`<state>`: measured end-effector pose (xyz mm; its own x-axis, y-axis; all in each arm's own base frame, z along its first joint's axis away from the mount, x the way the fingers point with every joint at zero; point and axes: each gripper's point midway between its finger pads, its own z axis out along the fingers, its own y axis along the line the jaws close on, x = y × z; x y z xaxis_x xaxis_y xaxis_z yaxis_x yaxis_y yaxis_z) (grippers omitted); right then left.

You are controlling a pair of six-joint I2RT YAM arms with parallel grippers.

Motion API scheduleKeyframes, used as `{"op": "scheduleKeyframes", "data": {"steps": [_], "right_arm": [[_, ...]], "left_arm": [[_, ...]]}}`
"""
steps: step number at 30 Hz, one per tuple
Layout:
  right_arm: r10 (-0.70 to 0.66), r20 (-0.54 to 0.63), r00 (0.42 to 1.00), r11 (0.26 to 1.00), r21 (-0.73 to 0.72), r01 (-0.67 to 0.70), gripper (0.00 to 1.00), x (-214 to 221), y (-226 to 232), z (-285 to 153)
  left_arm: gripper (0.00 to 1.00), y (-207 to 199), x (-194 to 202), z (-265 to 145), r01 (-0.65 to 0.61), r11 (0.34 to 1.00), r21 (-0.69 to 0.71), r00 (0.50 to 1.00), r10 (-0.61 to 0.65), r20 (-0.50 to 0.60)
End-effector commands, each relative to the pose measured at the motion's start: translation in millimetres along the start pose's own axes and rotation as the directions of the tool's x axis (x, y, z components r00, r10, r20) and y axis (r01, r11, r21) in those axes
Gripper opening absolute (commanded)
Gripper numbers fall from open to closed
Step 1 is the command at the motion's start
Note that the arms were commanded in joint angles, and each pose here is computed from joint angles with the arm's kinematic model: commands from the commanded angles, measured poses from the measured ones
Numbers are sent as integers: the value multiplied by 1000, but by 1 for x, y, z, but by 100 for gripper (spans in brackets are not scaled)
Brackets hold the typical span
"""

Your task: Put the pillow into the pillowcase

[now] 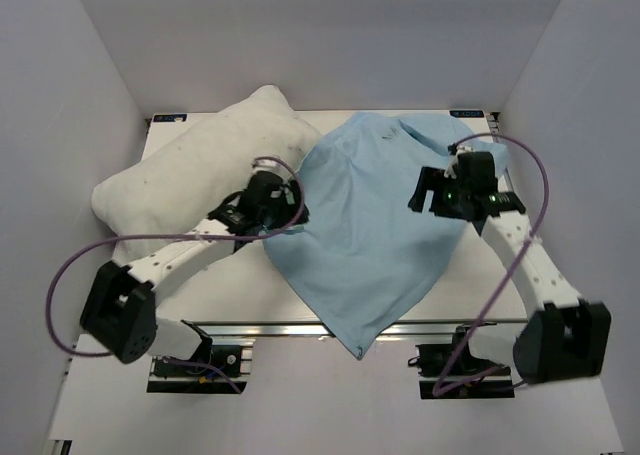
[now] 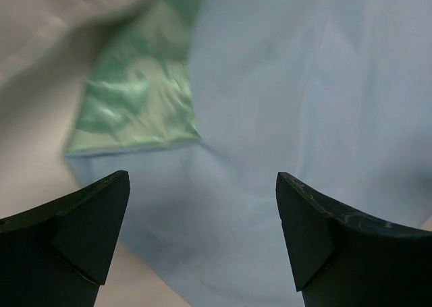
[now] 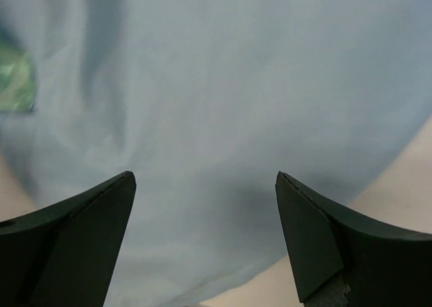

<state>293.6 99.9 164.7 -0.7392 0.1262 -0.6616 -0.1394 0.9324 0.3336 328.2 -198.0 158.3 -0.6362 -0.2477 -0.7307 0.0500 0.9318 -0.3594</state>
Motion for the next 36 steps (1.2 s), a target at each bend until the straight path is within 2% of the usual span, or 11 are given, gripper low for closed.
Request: {"op": "scheduleKeyframes", "data": {"steps": [1,7,12,18,21,25,27,28,30,32,36], "right_arm": [[54,125,991,944,316,-91,89,-62,-47,12],[47,48,998,875,480,-64,89,-93,-83,73],[140,-99,985,839,541,-65,89,-67,-126,127],[247,-246,937,846,527,-85,88,-22,-137,151],[274,-295,915,851,518,-88,86,11,-135,143],[332,-374,866,872,473,-130,73,68,-118,119],[319,-381,868,889,437,-135,71,85,-101,98],[345,-441,829,878,464,-118,71,125,-100,82],[319,-483,815,888,452,-80,71,163,-83,52],[259,-514,818,933,353,-74,71,183,-47,34],[117,-633,765,993,75,-90,70,223,28,9]], "left_arm": [[98,-47,37,8,-55,988,146,989,74,-126],[98,-64,60,57,-113,986,122,966,138,-217],[98,-45,79,87,-165,986,9,947,161,-278],[98,-38,106,114,-177,984,-24,921,157,-357],[98,-40,113,130,-189,982,-20,914,168,-369],[98,-52,105,167,-254,967,0,908,238,-346],[98,-44,122,198,-328,945,-3,866,300,-400],[98,-70,91,211,-330,944,15,881,313,-355],[98,-97,75,253,-360,931,56,881,359,-307],[98,-100,94,288,-371,922,109,864,386,-324],[98,-180,25,301,-252,909,333,956,287,-62]]}}
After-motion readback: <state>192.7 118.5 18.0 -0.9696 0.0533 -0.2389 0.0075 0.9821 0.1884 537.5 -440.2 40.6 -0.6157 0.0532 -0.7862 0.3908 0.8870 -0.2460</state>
